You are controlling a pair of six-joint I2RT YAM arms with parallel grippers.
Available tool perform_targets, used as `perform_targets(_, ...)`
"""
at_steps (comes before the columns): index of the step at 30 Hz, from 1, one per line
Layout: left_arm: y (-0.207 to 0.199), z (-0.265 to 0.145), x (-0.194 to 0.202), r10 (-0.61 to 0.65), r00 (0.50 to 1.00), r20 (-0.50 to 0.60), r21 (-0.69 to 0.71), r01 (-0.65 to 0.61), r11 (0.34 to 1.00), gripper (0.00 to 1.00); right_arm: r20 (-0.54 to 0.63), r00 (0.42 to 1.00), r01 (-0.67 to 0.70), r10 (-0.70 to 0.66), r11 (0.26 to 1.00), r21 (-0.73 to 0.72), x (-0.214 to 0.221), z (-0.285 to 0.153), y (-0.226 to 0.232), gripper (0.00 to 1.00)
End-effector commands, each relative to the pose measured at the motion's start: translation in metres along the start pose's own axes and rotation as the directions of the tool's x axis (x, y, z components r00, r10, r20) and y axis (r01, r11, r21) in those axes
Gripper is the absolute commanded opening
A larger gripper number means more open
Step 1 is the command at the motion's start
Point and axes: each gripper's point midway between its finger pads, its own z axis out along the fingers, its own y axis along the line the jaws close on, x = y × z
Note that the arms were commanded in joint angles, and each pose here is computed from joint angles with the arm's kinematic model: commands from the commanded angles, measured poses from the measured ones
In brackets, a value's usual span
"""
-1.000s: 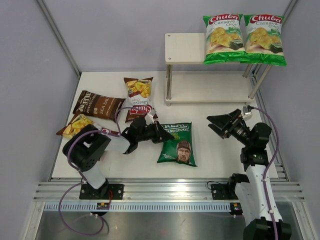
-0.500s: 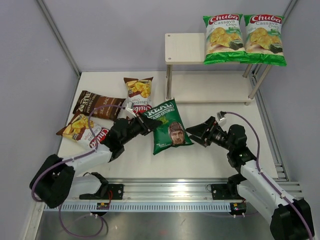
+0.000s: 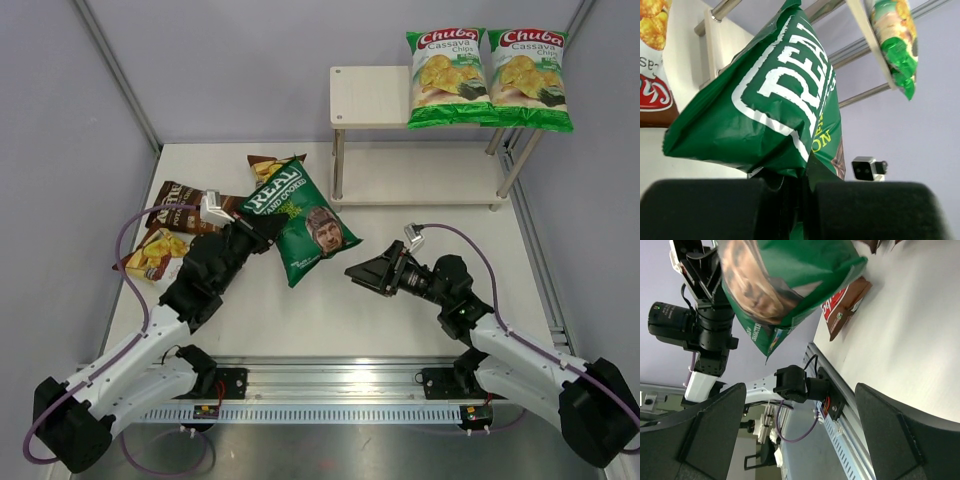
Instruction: Place and organize the chips bags onto the shelf
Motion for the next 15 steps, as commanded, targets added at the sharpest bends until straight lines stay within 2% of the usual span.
perform_targets(1,-0.053,-0.011,-0.042,-0.077,0.99,0.121,0.157,0.058,0.986,0.02,0.059,0.992,0.117,-0.108,0.979,-0.169,-0.005,0.013,0.047,0.97)
perform_targets(7,-0.08,-0.022,-0.029,-0.219,0.976,0.009,0.308,0.205,0.929,0.02,0.172,0.963,0.246,-0.208,0.939,-0.241,-0.009,0.03,0.085,0.96)
perform_targets(15,-0.088,-0.032,-0.015,-0.257,0.963,-0.08,0.381,0.268,0.885,0.04,0.274,0.953,0.203,-0.126,0.94,-0.275,-0.027,0.034,0.096,0.94)
